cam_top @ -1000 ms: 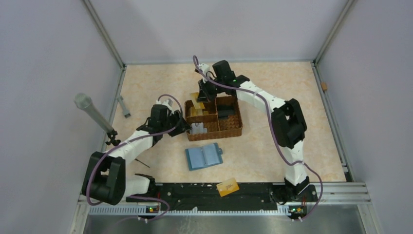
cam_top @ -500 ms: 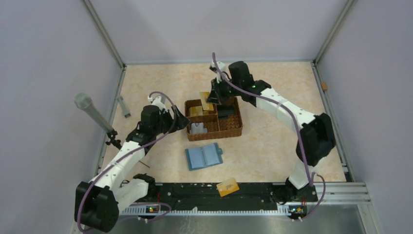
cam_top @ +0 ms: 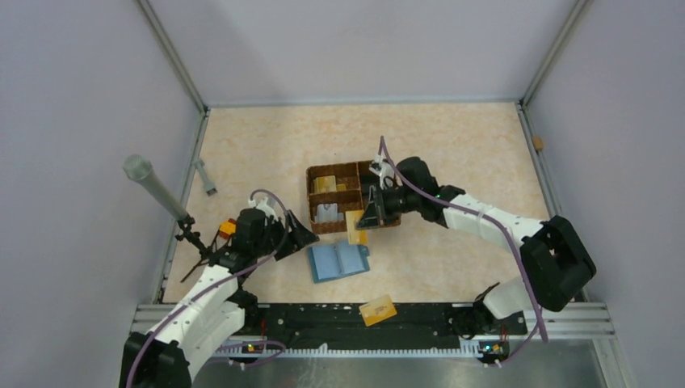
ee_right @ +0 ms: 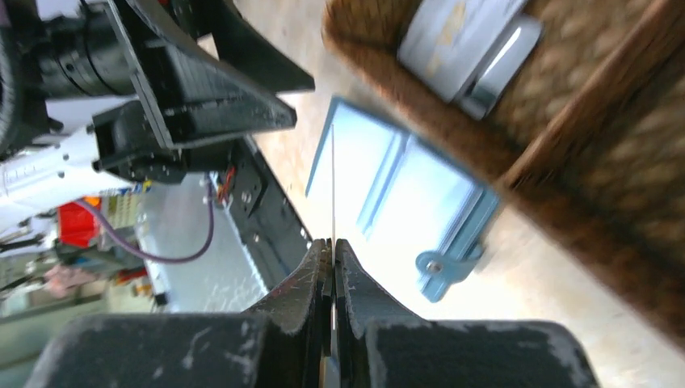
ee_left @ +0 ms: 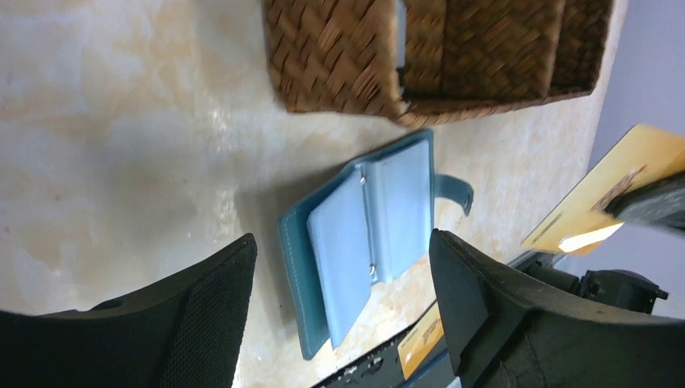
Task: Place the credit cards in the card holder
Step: Move the storage box to the center of the board.
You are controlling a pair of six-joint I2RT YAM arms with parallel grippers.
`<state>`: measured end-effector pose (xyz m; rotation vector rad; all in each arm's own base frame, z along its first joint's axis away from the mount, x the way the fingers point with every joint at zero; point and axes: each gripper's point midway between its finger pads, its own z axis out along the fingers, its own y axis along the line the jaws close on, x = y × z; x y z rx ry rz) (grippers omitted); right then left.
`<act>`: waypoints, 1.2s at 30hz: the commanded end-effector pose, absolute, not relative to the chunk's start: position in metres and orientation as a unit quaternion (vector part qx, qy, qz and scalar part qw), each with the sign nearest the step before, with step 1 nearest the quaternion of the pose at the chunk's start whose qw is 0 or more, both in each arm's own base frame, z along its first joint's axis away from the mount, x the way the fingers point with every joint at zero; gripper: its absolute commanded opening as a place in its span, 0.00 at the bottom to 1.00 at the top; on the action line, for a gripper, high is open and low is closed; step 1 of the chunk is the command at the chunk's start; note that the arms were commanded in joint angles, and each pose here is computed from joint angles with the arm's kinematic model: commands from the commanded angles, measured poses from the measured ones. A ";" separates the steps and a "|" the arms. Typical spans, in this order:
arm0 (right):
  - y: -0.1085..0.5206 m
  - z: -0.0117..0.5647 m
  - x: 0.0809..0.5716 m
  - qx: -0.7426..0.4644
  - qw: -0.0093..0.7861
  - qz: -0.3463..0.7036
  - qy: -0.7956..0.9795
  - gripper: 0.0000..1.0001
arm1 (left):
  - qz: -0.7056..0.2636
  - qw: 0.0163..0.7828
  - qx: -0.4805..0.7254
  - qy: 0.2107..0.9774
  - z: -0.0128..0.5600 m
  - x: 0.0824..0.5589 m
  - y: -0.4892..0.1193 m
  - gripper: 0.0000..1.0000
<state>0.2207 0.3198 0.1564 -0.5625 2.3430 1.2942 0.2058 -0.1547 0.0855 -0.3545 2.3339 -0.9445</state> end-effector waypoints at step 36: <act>0.350 0.054 0.157 -0.070 0.103 0.468 0.875 0.00 | -0.356 0.187 -0.093 0.911 0.014 0.168 -0.172 0.19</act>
